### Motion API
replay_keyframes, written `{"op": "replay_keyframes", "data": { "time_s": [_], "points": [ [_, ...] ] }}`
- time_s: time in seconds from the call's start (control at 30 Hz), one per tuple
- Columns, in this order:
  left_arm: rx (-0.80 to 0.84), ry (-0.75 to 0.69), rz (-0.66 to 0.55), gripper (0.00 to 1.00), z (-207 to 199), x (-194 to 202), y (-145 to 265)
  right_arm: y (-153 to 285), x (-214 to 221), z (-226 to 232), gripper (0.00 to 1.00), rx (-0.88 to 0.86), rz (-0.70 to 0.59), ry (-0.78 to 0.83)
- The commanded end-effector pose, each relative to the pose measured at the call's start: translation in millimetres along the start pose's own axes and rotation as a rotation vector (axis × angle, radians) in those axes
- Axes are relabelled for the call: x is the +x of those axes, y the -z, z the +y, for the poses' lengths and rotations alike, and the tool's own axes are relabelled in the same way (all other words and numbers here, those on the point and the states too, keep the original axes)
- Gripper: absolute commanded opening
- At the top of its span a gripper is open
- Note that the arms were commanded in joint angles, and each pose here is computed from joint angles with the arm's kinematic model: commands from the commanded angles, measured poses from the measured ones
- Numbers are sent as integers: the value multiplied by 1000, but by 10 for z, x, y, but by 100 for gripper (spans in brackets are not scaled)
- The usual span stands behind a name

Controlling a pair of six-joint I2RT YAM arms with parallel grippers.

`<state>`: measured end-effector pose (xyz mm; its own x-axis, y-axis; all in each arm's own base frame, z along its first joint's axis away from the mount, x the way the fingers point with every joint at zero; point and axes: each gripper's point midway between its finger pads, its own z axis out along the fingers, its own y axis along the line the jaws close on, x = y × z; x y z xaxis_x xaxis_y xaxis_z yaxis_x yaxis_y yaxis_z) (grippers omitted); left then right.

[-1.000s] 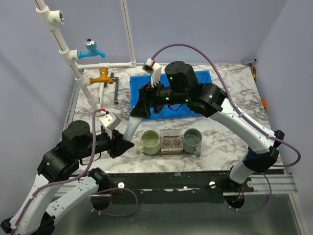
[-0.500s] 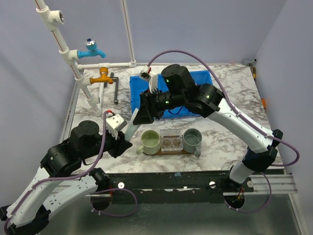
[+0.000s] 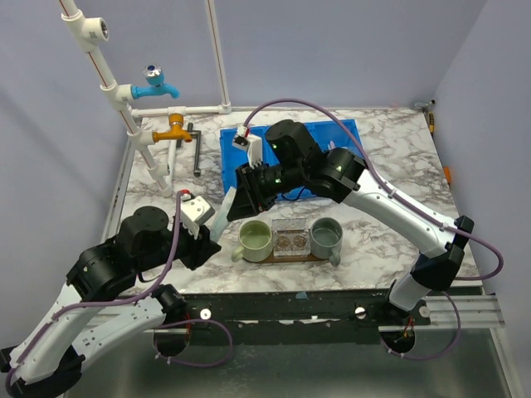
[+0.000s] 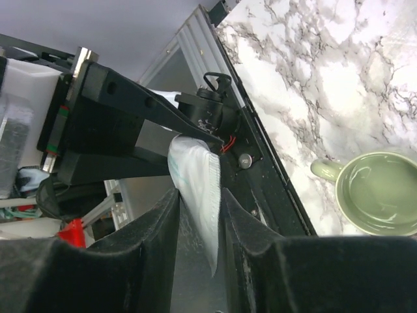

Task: Prepare toiletry sets of a toothbrush and toothpaste on the tray

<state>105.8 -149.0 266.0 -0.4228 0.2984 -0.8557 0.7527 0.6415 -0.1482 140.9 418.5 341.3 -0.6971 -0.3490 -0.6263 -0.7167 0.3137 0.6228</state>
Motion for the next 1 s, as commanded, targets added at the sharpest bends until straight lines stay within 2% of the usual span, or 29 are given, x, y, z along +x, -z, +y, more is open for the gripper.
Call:
{"op": "replay_keyframes", "data": {
  "time_s": [0.0,0.1,0.37,0.97],
  "points": [
    [35,-29,-83,0,-70,-190,75,-17,16,98,36,-53,2,-11],
    [43,-30,-79,0,-83,-178,62,4,-31,142,39,-61,-12,-5],
    [54,-34,-84,0,-103,-174,73,23,-91,132,40,-44,-40,-5],
    [85,-40,-83,0,-156,-127,83,103,-177,144,35,-19,-97,-3]
  ]
}}
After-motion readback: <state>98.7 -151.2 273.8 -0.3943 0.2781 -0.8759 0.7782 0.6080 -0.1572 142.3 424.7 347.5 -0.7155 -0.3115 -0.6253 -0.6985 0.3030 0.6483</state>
